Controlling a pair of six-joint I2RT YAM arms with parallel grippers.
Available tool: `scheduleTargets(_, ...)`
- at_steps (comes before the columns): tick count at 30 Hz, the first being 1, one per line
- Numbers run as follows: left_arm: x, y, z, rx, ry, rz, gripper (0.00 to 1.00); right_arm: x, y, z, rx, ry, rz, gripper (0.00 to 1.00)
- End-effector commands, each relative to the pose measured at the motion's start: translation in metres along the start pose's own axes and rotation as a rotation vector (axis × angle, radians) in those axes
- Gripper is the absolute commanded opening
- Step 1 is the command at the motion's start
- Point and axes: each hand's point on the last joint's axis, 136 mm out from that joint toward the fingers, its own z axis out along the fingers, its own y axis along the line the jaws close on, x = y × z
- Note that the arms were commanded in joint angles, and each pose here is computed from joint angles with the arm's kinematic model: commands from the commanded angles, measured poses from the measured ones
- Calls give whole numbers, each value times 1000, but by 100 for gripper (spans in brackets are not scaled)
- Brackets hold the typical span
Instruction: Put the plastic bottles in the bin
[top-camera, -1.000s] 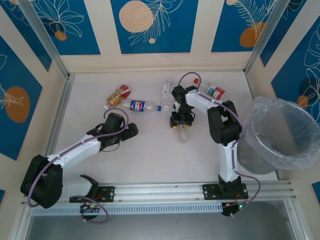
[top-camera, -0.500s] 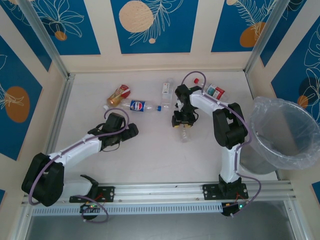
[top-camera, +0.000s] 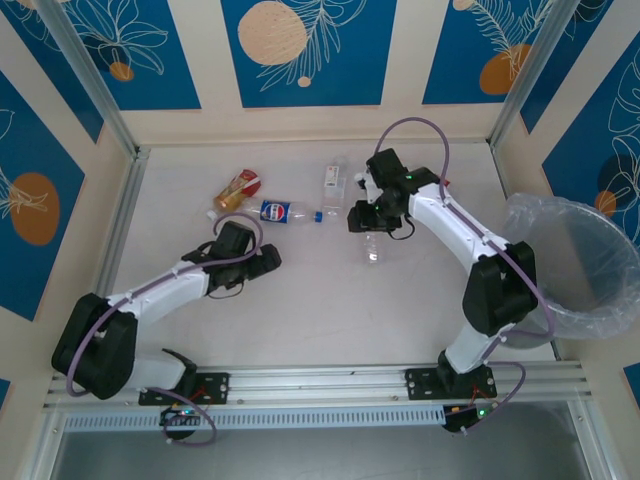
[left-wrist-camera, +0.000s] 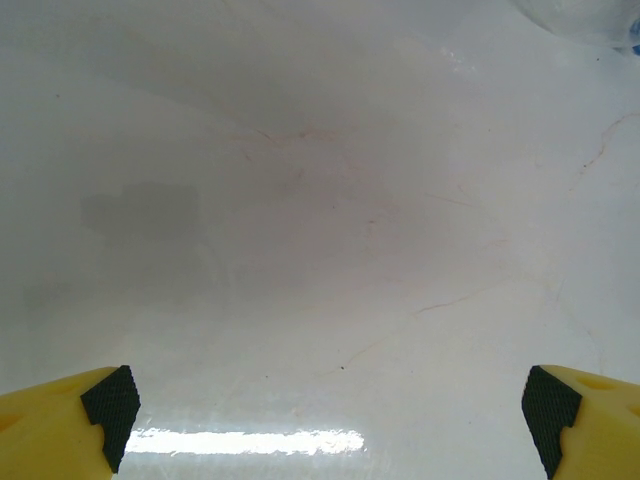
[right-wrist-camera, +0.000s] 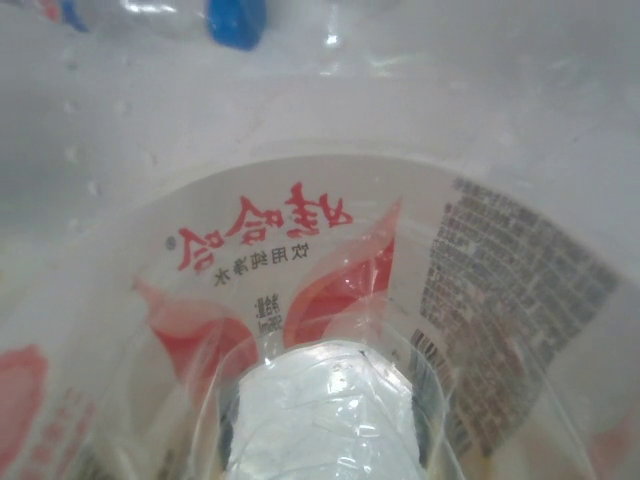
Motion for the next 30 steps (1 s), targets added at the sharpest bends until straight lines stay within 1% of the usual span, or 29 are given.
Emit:
scheduleTargets(1,-8,-16,1,46,5,-9,100,-5,2,-20,-27,-69,-16,46)
scheduleTargets(7,-10,-28,5,64,20,2,100,-17,2,-59,-87,-193,-1,44)
scheduleTargets(11,-11,-31,7,64,25,6,100,-23,2,-92,-144,-283,9,44)
scheduleTargets(15,-10,-35,10,65,35,10,100,-27,-1,-132,-208,-389,24,43)
scheduleTargets(18,-10,-38,11,69,42,10,100,-31,-12,-166,-247,-480,52,43)
scheduleTargets(24,-9,-43,15,72,53,17,100,-33,-44,-219,-238,-636,127,43)
scheduleTargets(30,-7,-47,17,78,63,22,100,-27,-71,-263,-160,-778,175,43)
